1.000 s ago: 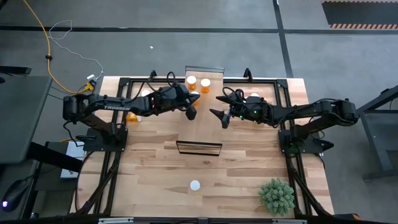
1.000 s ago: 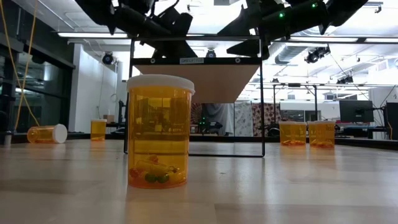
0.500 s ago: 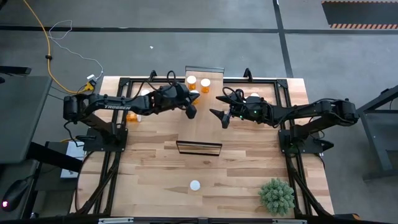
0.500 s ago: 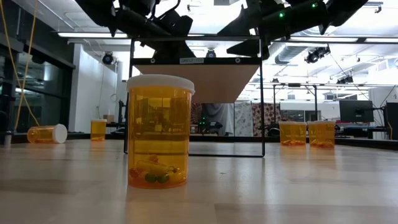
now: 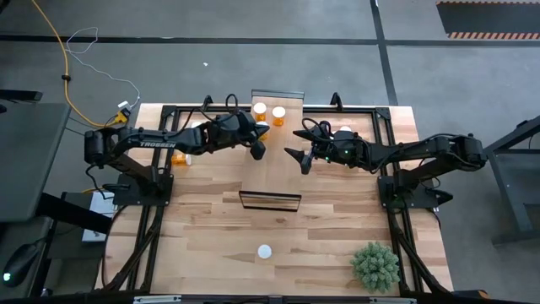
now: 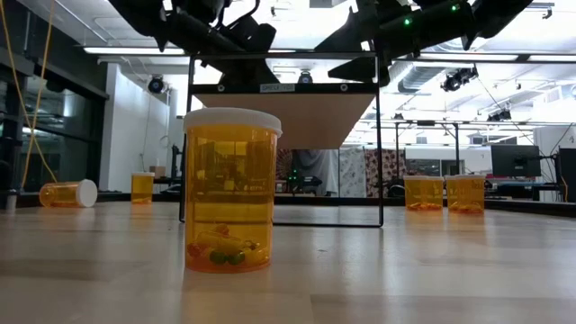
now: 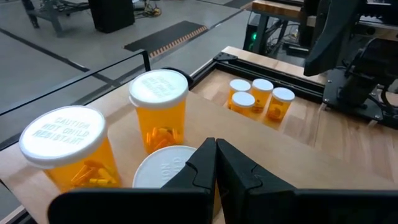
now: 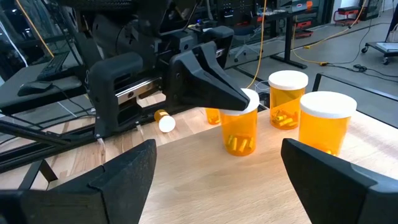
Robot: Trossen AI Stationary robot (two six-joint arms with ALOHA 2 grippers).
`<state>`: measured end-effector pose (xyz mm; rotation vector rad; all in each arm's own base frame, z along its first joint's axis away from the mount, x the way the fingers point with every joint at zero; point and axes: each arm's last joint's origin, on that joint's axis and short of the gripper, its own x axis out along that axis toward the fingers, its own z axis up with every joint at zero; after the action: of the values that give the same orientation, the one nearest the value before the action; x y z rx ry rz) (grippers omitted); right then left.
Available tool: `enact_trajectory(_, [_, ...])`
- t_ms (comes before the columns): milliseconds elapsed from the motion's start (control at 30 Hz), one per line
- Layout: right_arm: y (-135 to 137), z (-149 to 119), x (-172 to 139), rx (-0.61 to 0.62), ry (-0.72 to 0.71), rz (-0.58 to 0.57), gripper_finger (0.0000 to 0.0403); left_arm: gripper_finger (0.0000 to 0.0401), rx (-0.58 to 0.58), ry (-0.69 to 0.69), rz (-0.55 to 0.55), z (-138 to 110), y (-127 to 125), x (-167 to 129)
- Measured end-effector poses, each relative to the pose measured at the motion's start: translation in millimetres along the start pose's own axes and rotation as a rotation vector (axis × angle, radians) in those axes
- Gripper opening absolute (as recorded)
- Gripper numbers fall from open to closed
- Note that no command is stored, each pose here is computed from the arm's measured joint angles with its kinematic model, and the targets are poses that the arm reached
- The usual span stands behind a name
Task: Pick and place medicine bottles onto shelf by color
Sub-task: Put the orange pill bottle on the shelf
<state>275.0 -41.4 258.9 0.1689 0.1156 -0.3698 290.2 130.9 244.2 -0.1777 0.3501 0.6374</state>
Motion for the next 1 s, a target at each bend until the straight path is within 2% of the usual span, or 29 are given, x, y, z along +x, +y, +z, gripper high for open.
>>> enact_trajectory(333, [0.0, 0.0, 0.0, 0.0, 0.0, 0.0, 0.0337, 0.0, -0.011, -0.066, 0.001, 6.5, 0.4, -3.2])
enact_trajectory(600, [0.0, 0.0, 0.0, 0.0, 0.0, 0.0, 0.0337, 0.0, -0.025, -0.153, -0.013, 23.2, 1.8, -21.2])
enact_trajectory(700, [0.0, 0.0, 0.0, 0.0, 0.0, 0.0, 0.0337, 0.0, -0.025, -0.194, -0.023, 32.0, 2.9, -33.0])
enact_trajectory(833, [0.0, 0.0, 0.0, -0.003, 0.0, 0.0, 0.0337, 0.0, 0.011, -0.21, -0.091, 42.7, 2.8, -58.6])
enact_trajectory(1000, [0.0, 0.0, 0.0, -0.023, 0.0, 0.0, 0.0337, 0.0, 0.05, -0.248, -0.179, 25.6, -2.5, -93.9])
